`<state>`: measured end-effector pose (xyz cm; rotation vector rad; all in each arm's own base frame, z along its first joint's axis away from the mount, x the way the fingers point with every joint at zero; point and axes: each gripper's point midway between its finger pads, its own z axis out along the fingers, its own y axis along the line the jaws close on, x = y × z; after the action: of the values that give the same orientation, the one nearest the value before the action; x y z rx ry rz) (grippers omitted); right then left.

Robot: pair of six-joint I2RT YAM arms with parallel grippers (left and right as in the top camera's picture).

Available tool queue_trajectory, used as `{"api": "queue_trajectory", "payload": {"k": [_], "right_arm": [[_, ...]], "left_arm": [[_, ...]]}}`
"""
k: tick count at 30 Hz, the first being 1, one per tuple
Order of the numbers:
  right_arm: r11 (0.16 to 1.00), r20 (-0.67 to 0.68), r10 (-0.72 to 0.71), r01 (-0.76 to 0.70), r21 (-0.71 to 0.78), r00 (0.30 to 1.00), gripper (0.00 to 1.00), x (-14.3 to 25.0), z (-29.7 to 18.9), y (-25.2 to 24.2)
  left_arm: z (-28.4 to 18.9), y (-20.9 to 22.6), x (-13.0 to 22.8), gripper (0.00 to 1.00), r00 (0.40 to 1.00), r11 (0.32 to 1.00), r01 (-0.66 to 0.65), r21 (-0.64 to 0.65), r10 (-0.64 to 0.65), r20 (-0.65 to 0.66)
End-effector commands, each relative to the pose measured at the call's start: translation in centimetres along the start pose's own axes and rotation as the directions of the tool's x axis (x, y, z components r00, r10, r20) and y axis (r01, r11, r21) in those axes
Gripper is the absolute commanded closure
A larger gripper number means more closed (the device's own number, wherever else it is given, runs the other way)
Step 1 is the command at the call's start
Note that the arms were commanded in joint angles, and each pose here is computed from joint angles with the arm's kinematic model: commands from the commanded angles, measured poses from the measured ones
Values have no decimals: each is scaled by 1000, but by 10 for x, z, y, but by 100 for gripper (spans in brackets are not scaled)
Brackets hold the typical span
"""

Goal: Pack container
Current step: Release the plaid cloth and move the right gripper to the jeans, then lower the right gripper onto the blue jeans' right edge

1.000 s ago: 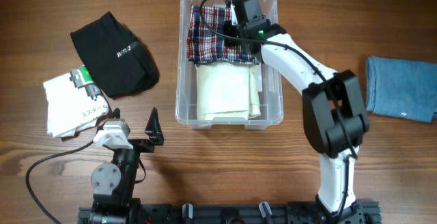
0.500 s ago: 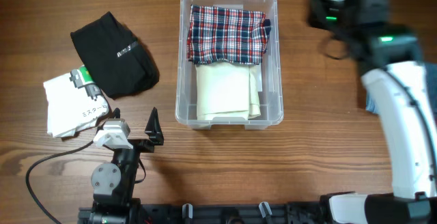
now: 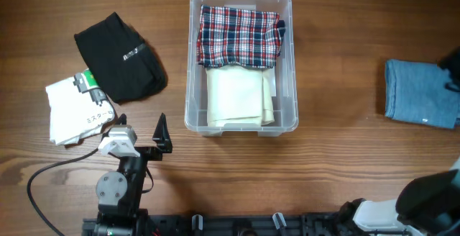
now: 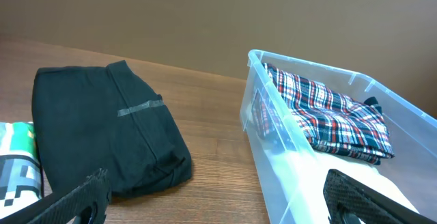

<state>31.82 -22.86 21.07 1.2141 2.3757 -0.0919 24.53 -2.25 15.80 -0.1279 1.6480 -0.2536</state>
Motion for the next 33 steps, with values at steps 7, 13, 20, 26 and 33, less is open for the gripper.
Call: {"api": "queue_trajectory", "payload": {"k": [7, 13, 20, 26, 33], "right_arm": [[990, -98, 131, -125, 62, 987, 38, 32, 71, -63], [991, -84, 131, -131, -5, 988, 36, 52, 108, -59], [992, -35, 111, -113, -51, 993, 96, 42, 119, -53], [995, 43, 92, -90, -52, 995, 96, 22, 127, -53], [996, 195, 86, -83, -19, 977, 96, -13, 123, -59]], "left_arm": [[0, 0, 2, 0, 1000, 1000, -15, 3, 15, -1], [0, 0, 2, 0, 1000, 1000, -15, 3, 15, -1], [0, 0, 2, 0, 1000, 1000, -15, 3, 15, -1], [0, 0, 2, 0, 1000, 1000, -15, 3, 15, -1], [0, 0, 2, 0, 1000, 1000, -15, 3, 15, -1]]}}
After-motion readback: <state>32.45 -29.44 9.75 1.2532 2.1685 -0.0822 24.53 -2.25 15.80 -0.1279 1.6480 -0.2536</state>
